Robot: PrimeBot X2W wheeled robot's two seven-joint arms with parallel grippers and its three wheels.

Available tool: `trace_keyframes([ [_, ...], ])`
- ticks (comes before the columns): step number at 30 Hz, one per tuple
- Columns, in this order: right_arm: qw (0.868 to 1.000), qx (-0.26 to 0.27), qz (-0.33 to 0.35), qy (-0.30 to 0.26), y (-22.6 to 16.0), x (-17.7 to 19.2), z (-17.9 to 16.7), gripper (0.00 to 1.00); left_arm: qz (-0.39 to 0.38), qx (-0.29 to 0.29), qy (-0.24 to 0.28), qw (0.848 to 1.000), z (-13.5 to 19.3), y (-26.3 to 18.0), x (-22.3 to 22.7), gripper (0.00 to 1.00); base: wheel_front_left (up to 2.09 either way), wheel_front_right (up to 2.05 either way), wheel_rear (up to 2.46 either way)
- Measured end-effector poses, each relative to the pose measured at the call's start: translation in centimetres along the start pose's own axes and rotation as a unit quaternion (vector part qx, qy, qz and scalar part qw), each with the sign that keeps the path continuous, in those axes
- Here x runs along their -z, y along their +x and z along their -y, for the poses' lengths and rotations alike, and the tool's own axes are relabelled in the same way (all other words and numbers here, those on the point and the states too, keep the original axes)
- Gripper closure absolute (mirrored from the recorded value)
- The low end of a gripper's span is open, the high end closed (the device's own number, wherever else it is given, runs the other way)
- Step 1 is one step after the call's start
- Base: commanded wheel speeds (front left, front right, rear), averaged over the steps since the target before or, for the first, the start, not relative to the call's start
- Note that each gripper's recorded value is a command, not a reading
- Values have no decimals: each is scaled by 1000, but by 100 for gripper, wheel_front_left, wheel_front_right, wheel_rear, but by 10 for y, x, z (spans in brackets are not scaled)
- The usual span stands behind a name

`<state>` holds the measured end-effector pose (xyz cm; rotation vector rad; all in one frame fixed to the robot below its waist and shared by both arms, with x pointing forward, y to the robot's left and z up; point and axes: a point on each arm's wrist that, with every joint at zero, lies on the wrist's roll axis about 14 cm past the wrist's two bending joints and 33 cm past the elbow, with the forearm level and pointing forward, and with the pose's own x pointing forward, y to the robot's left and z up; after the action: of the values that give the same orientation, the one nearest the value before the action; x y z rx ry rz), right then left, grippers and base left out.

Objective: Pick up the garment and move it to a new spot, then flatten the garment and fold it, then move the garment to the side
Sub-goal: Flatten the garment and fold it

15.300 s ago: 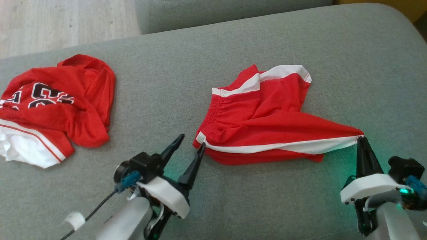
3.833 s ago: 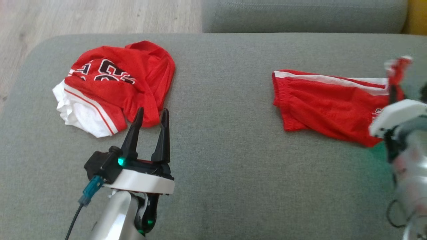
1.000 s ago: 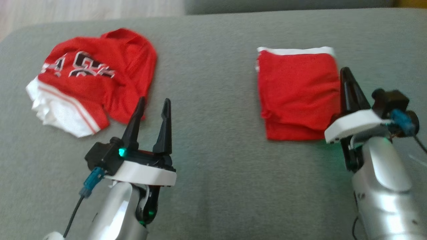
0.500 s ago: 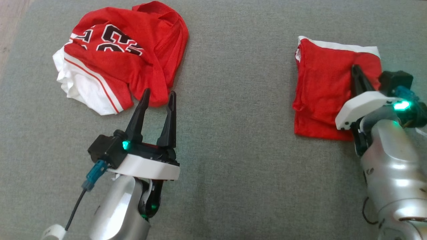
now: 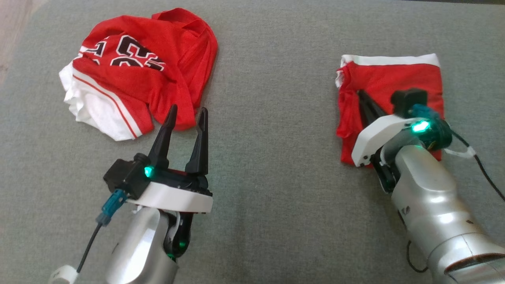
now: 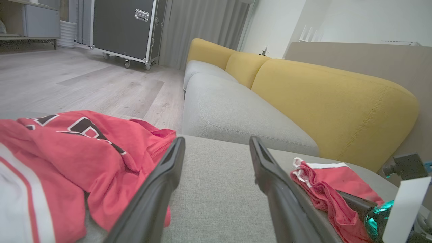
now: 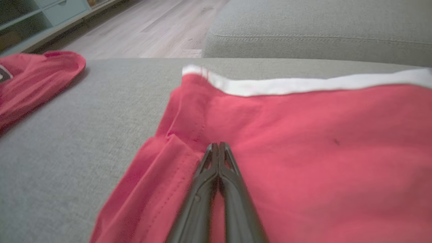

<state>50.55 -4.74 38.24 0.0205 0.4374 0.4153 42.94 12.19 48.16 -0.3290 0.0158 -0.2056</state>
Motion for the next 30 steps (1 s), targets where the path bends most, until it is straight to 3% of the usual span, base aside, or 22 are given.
trace_keyframes([
  [10, 999, 19, 41, -7, -19, -21, 15, 100, 14, 18, -3, 1000, 13, 7, -9, 0, 0, 0, 0],
  [17, 979, 81, 187, 4, -60, -105, 59, 100, 20, 40, -6, 999, 31, 8, -12, 0, 0, 0, 0],
  [23, 969, 143, 200, 14, -117, -75, 88, 100, 23, 56, -10, 998, 46, 5, -14, 0, 0, 0, 0],
  [29, 963, 170, 205, 33, -158, -48, 86, 100, 16, 67, -13, 998, 57, -4, -10, 0, 0, 0, 0],
  [30, 962, 175, 205, 37, -164, -43, 87, 41, 14, 69, -13, 997, 58, -5, -8, 0, 0, 0, 0],
])
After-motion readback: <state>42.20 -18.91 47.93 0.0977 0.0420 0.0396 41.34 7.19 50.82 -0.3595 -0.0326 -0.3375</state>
